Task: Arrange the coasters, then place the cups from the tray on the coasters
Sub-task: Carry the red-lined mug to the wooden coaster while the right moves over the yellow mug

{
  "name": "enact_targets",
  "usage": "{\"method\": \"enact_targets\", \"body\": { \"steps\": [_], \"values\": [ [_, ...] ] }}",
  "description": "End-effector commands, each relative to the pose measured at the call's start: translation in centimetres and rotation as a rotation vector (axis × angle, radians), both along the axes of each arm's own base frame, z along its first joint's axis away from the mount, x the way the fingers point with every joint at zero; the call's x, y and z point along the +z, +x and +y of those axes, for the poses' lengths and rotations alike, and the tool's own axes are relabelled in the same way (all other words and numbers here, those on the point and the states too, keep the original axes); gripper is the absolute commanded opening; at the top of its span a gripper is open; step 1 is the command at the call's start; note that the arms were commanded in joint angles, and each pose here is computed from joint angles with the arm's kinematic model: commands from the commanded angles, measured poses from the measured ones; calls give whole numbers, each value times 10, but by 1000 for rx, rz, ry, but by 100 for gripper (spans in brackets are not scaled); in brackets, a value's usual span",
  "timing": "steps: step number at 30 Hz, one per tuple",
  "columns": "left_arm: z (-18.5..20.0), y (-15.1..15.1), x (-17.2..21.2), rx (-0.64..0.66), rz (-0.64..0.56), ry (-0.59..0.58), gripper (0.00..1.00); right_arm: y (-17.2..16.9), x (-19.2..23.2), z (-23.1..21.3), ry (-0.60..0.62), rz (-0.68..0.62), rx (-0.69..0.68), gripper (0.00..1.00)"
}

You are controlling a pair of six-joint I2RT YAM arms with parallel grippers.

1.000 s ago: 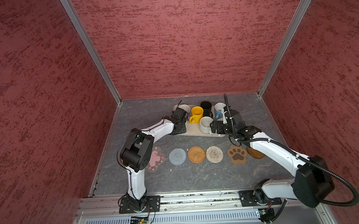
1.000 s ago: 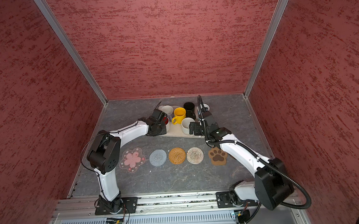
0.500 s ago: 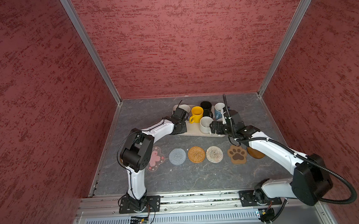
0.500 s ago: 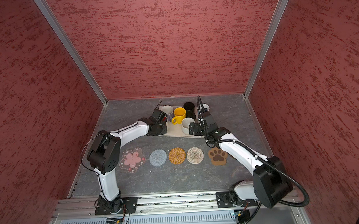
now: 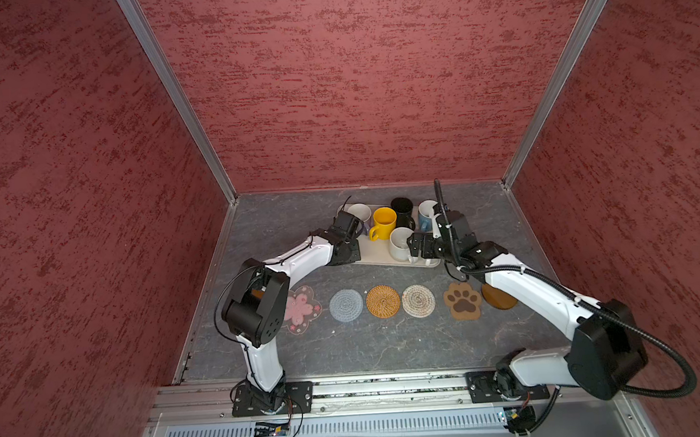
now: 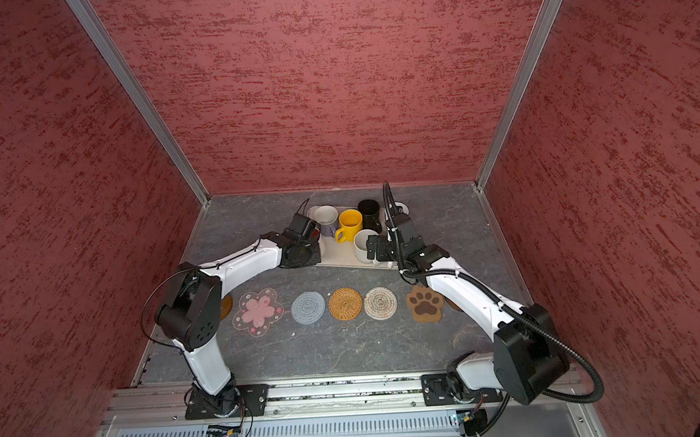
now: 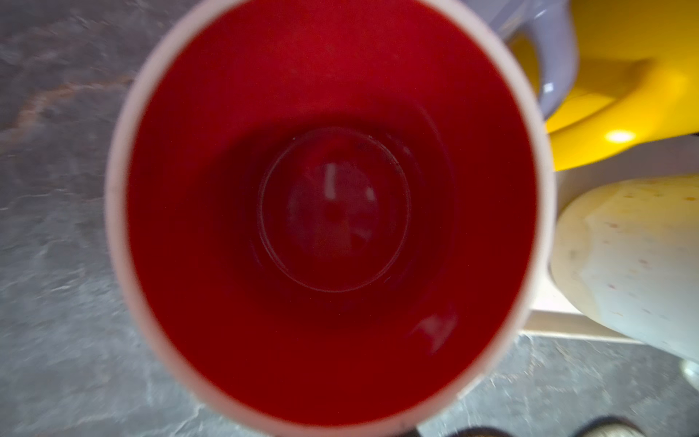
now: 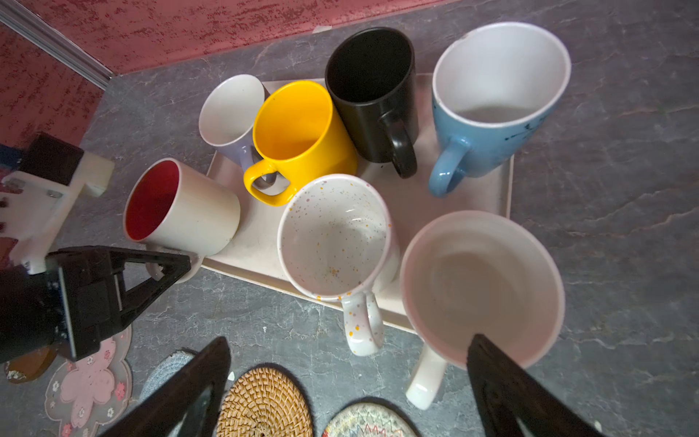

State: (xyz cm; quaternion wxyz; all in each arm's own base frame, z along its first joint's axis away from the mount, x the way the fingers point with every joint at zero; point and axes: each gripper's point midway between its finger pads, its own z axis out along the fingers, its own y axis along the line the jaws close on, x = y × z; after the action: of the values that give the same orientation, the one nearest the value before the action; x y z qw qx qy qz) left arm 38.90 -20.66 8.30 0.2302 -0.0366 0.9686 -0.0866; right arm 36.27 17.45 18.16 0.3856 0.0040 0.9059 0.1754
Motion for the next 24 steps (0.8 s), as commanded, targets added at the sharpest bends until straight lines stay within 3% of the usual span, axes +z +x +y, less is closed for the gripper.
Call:
{"method": "enact_targets", "body": {
  "steps": [1,15,24],
  "values": [
    [4,8,48,22,-126,-32,0,7,16,9,7,-31,28,99],
    [71,-37,75,169,-154,15,0,30,45,79,92,-135,198,99],
    [139,-64,66,386,-129,7,0,50,46,116,151,-153,261,99]
  ]
}}
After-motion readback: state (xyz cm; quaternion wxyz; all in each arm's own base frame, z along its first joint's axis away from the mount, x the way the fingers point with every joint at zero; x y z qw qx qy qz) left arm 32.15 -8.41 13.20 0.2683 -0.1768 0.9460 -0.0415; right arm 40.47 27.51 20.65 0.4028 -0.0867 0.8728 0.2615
